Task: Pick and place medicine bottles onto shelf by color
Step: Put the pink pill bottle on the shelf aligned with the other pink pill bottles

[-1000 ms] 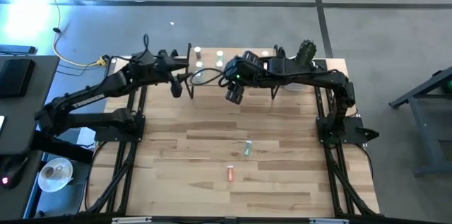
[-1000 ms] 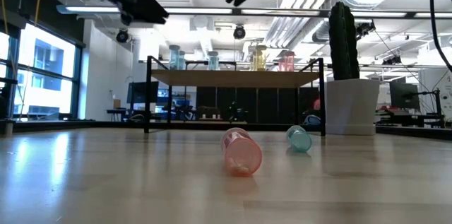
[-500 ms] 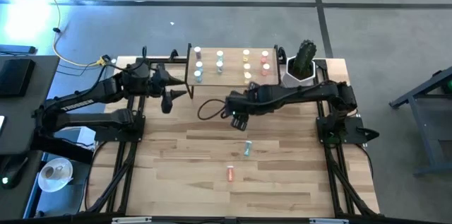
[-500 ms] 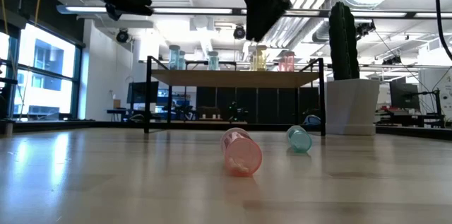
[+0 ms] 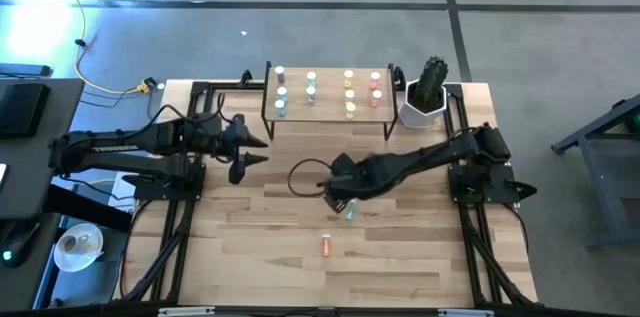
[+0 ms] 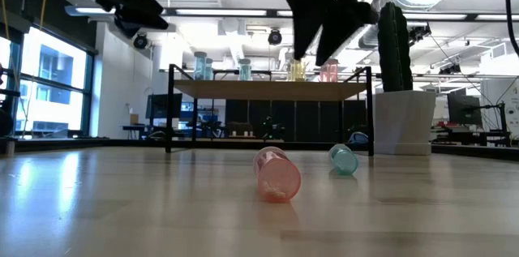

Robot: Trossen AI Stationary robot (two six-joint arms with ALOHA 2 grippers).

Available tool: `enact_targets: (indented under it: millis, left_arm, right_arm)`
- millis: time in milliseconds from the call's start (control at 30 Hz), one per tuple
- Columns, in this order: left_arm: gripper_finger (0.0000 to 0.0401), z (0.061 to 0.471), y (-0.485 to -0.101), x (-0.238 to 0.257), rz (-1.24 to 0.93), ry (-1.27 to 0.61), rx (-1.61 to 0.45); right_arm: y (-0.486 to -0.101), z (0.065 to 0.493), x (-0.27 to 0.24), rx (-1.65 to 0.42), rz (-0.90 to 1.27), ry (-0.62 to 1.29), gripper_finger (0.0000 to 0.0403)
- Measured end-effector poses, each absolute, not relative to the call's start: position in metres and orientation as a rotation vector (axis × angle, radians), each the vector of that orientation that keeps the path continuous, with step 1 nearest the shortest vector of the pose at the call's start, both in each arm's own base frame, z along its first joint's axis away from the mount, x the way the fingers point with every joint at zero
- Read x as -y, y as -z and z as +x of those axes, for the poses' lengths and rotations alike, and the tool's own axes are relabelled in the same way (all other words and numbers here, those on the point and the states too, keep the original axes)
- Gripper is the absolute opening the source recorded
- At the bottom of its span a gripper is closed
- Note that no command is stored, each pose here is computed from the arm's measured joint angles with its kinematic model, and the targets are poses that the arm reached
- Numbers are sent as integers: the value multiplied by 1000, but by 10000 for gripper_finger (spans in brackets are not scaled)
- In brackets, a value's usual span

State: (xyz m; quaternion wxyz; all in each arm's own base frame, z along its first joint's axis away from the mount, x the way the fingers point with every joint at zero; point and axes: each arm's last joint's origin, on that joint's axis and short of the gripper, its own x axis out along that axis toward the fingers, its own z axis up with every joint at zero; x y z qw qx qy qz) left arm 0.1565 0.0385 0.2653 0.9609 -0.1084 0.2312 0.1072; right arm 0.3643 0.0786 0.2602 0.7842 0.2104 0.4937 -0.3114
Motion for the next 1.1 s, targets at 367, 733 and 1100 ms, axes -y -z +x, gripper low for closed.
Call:
enact_targets:
  millis: [367,733,1100]
  left_arm:
    - [184,158,-263,-25,-186,-208,-491]
    - [184,159,-263,-21,-176,-207,-493]
    - [184,158,-262,-19,-216,-226,-504]
  right_arm:
    - [-256,376,-131,-868,685,453,209]
    - [-230,371,-171,-935,846,475,209]
    - [-188,386,-194,-1003,963,437,209]
